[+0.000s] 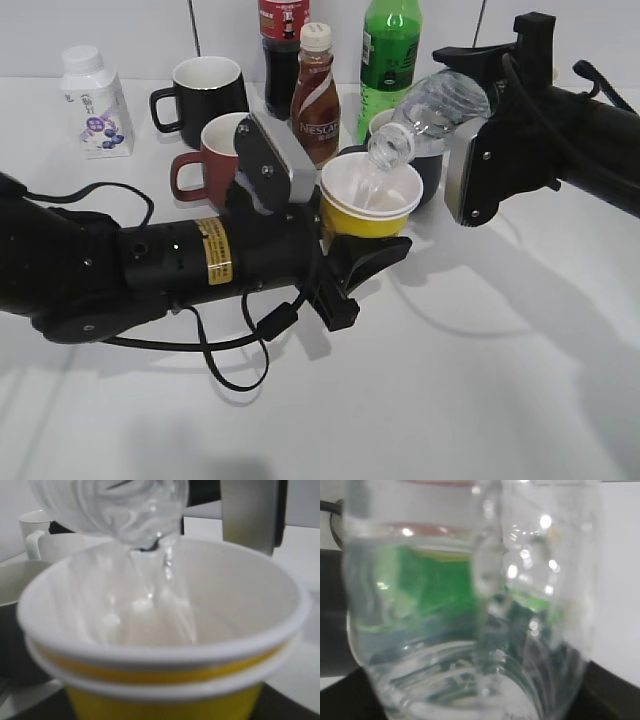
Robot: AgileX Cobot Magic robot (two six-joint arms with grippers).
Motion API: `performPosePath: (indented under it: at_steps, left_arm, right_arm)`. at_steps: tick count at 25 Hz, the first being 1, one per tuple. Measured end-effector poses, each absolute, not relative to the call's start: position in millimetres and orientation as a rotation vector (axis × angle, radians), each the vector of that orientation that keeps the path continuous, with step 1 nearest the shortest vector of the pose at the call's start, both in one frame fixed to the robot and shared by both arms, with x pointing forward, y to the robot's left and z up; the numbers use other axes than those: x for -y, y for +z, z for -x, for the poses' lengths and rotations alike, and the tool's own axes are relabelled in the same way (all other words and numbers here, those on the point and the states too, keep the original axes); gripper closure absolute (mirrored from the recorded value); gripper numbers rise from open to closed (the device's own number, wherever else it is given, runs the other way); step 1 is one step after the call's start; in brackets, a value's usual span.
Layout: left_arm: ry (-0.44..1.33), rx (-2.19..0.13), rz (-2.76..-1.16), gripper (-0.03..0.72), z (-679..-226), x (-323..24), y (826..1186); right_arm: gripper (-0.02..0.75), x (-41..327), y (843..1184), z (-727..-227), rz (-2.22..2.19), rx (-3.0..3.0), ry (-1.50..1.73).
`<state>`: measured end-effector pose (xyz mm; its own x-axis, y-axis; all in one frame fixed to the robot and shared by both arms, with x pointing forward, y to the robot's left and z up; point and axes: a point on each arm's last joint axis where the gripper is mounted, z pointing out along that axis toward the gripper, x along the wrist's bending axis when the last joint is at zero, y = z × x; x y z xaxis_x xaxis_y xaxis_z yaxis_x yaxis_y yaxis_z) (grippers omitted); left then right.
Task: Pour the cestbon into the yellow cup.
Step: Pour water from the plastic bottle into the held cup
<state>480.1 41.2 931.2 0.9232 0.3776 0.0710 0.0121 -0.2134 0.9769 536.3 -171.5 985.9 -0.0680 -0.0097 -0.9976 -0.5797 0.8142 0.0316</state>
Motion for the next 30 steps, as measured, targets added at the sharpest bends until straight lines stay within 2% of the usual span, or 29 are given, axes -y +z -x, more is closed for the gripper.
performPosePath:
  at_steps: [19,30]
  left_arm:
    - [0.342,-0.29,-1.765,0.321,-479.9,-41.1,931.0]
    - [0.338,-0.263,-1.829,0.321,-478.1,-41.7,925.9]
  right_arm:
    - [0.266,171.8,986.2,-536.8,0.499,-1.574,0.472]
    - [0.266,172.2,987.3,-537.6,0.514,-1.557,0.444]
